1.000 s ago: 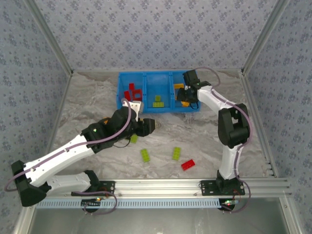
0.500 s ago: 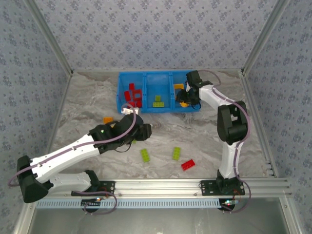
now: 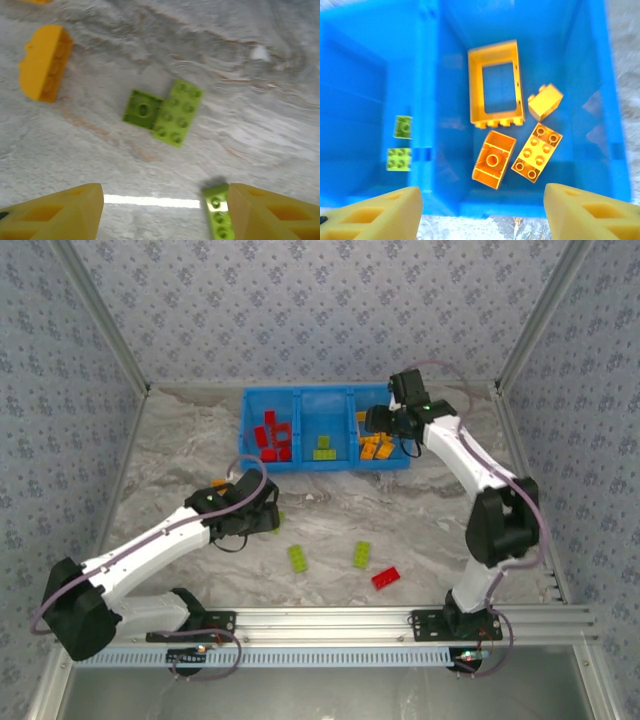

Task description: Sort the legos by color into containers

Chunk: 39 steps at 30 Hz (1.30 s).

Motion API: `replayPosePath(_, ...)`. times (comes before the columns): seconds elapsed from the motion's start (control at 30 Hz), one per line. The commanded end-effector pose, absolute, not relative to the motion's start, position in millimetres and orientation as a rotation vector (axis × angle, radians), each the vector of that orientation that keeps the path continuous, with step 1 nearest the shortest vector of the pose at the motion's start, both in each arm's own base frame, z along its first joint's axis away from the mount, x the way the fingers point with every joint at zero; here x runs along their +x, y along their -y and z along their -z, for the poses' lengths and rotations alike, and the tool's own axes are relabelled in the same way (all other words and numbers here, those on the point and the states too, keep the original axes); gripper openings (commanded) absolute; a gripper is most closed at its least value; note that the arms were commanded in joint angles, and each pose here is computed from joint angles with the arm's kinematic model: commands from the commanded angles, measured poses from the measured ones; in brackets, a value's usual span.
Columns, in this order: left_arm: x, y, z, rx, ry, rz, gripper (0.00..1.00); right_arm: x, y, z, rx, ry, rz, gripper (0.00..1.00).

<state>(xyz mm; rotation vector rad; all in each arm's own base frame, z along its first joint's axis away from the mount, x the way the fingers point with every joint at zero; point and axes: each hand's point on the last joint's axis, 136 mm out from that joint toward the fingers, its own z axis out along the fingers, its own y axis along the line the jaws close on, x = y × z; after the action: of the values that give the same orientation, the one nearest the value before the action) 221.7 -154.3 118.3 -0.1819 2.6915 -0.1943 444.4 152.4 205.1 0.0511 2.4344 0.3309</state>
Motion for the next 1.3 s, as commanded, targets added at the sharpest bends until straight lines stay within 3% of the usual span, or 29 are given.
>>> replayPosePath(0.0,224,147,-98,-0.08,-2.753,0.2,0.67,410,-152,-234,0.021,-2.362,-0.328,0.67)
replayPosePath(0.3,251,157,-67,0.02,-2.829,0.328,0.66,276,-226,-226,-0.356,-2.242,-0.733,0.71)
replayPosePath(0.5,259,154,-52,0.051,-2.868,0.292,0.61,202,-232,-227,-0.442,-2.119,-0.889,0.75)
replayPosePath(0.8,266,156,-41,0.08,-2.885,0.253,0.55,189,-227,-222,-0.422,-2.147,-0.876,0.75)
replayPosePath(1.03,273,153,-39,0.089,-2.883,0.219,0.4,192,-237,-223,-0.432,-2.148,-0.901,0.74)
replayPosePath(1.27,275,154,-34,0.104,-2.899,0.211,0.42,193,-236,-224,-0.433,-2.153,-0.885,0.74)
